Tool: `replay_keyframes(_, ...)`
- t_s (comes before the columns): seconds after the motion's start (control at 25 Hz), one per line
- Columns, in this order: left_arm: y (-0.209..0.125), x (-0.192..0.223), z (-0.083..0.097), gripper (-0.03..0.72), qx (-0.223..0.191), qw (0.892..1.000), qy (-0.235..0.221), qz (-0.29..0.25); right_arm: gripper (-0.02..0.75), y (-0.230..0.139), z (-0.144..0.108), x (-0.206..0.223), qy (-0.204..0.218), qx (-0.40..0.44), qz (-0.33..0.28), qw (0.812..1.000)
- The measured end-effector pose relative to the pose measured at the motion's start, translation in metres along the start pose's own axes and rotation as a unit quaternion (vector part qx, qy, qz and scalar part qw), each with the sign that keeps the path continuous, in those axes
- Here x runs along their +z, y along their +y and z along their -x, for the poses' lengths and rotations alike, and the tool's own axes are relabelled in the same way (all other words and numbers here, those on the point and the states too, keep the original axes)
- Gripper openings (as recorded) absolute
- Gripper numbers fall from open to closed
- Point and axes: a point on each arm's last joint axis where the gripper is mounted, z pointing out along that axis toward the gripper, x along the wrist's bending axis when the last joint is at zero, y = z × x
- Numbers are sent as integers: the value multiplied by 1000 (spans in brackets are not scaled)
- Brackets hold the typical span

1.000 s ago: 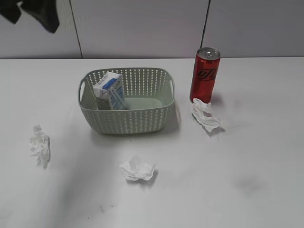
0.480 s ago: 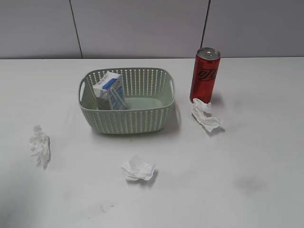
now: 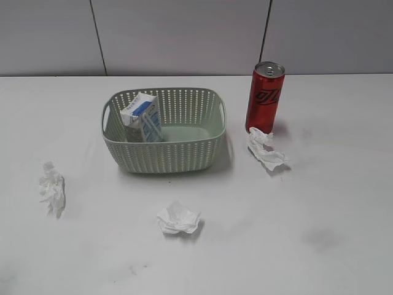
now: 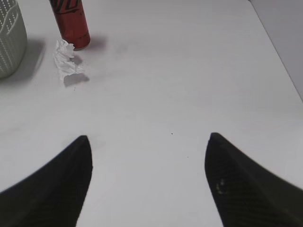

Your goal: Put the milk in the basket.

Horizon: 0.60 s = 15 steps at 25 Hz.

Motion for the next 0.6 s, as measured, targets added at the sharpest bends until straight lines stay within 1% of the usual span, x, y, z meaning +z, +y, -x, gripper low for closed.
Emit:
replay_keyframes(0.12, -21, -9, 3, 590, -6, 999, -13, 36, 589, 0, 0, 0, 0, 0, 0, 1000)
replay_keyframes(0.28, -51, -17, 8, 590, -13, 996, -33, 85, 589, 0, 0, 0, 0, 0, 0, 1000)
replay_keyframes(0.52, -84, -20, 10, 590, -10, 990, -35, 139, 589, 0, 0, 0, 0, 0, 0, 1000)
replay_keyframes(0.6, -90, -19, 11, 590, 1, 988, -33, 151, 589, 0, 0, 0, 0, 0, 0, 1000)
